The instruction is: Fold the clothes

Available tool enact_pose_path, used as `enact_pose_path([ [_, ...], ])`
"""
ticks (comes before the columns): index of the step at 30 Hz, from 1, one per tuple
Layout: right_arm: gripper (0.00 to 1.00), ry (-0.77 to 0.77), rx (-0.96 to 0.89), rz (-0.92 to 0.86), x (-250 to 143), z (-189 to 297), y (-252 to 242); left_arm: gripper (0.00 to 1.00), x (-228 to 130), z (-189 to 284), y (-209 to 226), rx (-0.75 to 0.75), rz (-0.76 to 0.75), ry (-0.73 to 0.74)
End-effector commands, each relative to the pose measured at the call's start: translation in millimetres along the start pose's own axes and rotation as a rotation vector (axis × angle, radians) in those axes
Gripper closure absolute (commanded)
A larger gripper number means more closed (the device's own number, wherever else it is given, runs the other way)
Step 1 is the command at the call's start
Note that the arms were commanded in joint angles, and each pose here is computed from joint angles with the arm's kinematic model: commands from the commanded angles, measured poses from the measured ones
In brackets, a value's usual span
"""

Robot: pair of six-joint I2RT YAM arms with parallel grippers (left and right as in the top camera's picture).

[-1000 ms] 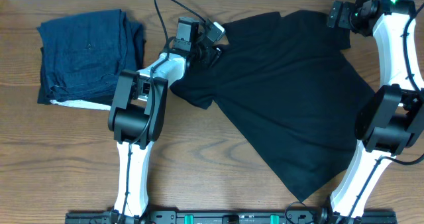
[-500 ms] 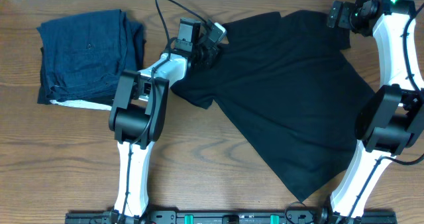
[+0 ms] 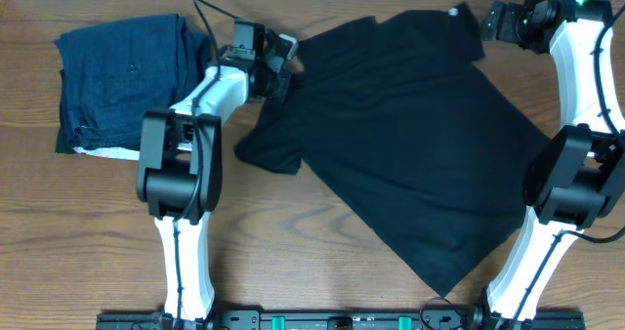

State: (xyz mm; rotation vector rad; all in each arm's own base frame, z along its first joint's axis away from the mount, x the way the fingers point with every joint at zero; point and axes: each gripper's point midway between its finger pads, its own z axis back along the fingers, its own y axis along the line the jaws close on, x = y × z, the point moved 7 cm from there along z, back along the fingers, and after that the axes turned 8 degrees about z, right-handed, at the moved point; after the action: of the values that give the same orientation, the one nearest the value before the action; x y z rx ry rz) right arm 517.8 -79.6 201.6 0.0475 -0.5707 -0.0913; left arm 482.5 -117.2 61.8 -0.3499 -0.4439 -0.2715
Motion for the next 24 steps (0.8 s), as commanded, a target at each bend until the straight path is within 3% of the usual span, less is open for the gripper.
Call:
enact_pose_path([
  [1, 0.01, 0.006, 0.002, -0.007, -1, -2, -1, 0.94, -29, 4, 17, 0.150, 0.051, 0.132],
  [11, 0.01, 0.006, 0.002, -0.007, -1, -2, -1, 0.94, -57, 31, 15, 0.188, 0.281, 0.285],
  [24, 0.01, 0.006, 0.002, -0.007, -1, -2, -1, 0.94, -92, 33, 38, 0.211, 0.389, 0.381],
])
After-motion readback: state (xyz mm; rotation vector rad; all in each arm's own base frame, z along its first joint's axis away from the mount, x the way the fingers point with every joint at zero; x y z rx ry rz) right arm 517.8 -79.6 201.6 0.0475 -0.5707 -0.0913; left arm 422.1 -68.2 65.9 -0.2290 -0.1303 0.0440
